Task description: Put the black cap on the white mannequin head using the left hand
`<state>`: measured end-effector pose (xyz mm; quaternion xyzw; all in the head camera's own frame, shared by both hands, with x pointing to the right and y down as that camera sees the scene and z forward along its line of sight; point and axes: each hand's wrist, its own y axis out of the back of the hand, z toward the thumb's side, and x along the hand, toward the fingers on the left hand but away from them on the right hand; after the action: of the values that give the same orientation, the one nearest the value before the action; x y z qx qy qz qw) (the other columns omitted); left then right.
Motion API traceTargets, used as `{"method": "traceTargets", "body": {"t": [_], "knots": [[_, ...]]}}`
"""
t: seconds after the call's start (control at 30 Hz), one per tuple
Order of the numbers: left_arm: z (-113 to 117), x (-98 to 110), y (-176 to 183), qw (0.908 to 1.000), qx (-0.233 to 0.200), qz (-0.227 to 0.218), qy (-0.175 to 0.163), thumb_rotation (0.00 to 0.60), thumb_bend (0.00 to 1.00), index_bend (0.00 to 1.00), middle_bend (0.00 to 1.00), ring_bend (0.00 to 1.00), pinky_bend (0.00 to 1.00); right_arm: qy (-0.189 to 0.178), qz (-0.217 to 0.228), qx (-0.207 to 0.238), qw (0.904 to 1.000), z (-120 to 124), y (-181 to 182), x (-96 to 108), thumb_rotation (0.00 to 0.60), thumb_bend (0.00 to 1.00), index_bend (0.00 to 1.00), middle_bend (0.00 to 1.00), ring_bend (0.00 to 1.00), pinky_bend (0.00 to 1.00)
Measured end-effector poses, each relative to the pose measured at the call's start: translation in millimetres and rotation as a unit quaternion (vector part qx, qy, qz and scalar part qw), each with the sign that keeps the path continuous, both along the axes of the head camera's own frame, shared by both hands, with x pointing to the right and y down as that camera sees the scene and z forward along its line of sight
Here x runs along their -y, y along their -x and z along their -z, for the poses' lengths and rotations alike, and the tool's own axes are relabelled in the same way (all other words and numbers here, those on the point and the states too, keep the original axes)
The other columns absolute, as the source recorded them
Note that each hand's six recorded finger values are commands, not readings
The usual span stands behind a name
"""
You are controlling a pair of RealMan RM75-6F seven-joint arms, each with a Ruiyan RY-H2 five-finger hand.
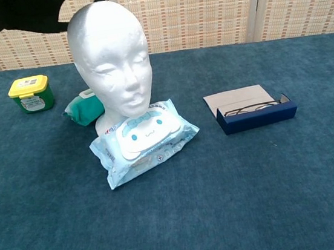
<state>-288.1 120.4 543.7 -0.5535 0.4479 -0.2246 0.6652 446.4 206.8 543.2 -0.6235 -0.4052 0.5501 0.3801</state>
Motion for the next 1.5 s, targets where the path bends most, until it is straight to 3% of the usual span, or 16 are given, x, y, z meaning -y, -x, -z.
{"method": "traceTargets", "body": {"t": [0.57, 1.13, 1.33, 1.5], "knots": [[-23.7, -25.9, -58.6, 0.9973, -0.003, -0.068, 0.028, 0.600, 0.42, 0.80, 0.74, 0.49, 0.51, -0.003, -0.009, 0.009, 0.9999, 3.7, -5.9, 2.1, 0.600, 0.00, 0.00, 0.03, 0.00, 0.16], [-43.5, -54.4, -68.6, 0.9945, 0.006, -0.093, 0.047, 0.600, 0.42, 0.80, 0.73, 0.49, 0.51, -0.006, -0.014, 0.013, 0.9998, 5.8, -9.5, 3.4, 0.600, 0.00, 0.00, 0.03, 0.00, 0.16], [-49.5, -62.7, -68.9, 0.9937, 0.010, -0.095, 0.058, 0.600, 0.42, 0.75, 0.71, 0.48, 0.51, -0.005, -0.015, 0.013, 0.9998, 5.7, -10.0, 4.0, 0.600, 0.00, 0.00, 0.03, 0.00, 0.16], [-50.7, -69.2, -66.0, 0.9936, 0.008, -0.093, 0.063, 0.600, 0.42, 0.64, 0.69, 0.48, 0.51, -0.005, -0.016, 0.013, 0.9998, 5.9, -10.5, 4.2, 0.600, 0.00, 0.00, 0.03, 0.00, 0.16]]}}
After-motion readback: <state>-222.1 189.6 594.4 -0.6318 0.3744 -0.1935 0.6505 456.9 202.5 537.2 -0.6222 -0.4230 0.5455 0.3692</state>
